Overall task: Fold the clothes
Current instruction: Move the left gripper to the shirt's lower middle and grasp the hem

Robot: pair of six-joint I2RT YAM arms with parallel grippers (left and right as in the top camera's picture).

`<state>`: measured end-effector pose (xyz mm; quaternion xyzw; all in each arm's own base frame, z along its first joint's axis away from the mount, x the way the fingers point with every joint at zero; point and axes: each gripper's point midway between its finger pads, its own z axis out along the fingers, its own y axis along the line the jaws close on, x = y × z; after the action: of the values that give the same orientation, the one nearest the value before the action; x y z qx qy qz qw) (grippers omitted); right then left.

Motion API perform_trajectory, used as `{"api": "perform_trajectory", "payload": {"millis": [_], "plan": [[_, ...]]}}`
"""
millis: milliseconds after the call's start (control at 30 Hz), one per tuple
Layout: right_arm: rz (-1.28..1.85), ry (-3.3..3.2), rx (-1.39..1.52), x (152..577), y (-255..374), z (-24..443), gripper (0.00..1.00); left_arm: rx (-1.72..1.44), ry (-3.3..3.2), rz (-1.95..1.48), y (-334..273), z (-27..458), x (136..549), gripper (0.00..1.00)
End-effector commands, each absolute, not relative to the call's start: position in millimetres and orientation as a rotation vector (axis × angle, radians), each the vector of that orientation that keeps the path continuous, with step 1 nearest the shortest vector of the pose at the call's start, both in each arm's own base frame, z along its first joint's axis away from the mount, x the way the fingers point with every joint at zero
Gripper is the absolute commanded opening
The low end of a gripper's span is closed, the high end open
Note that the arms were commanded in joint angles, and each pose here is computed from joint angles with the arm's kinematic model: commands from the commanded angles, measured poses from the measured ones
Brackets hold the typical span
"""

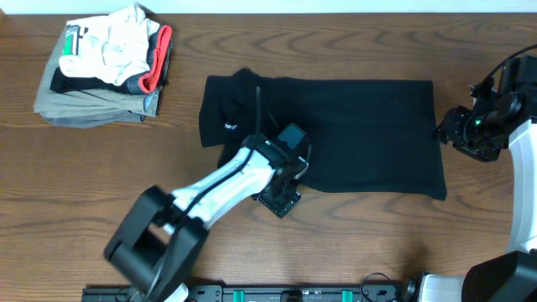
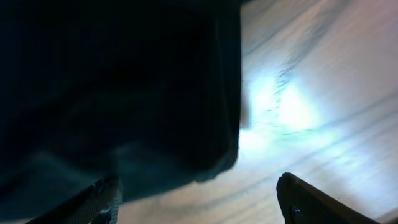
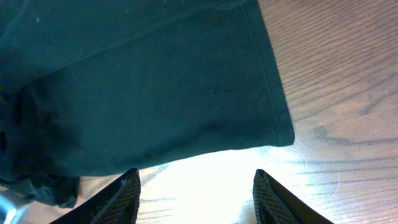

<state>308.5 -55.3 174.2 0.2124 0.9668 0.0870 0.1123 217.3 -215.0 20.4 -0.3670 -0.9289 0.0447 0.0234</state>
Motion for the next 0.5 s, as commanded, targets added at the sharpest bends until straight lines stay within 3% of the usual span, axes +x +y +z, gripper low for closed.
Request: {"api": "perform_trajectory", "payload": {"millis": [0,167,300,367,400,467], "plan": [[0.267,2.835,0.594,308.7,-50.2,176.5,0.56,-1.188,-2.799,0.147,-212.5,8.7,209.0,0.81],[0.267,2.835,0.593,308.7,-50.1,176.5,0.56,-1.189,-2.791,0.141,-212.6,3.9,209.3,0.79],[0.269,2.842,0.594,307.0,-49.3,176.1,0.55,-1.173,-2.764,0.124,-210.5,-6.8,206.9,0.67],[0.269,2.851,0.598,304.8,-49.0,175.6,0.54,-1.161,-2.742,0.110,-208.2,-13.7,204.4,0.56],[0.269,2.855,0.597,303.8,-48.6,175.4,0.54,-1.155,-2.732,0.103,-206.9,-17.1,203.1,0.45],[0.265,2.863,0.592,302.1,-48.8,174.9,0.54,-1.124,-2.736,0.083,-204.9,-20.4,202.9,0.12]]}}
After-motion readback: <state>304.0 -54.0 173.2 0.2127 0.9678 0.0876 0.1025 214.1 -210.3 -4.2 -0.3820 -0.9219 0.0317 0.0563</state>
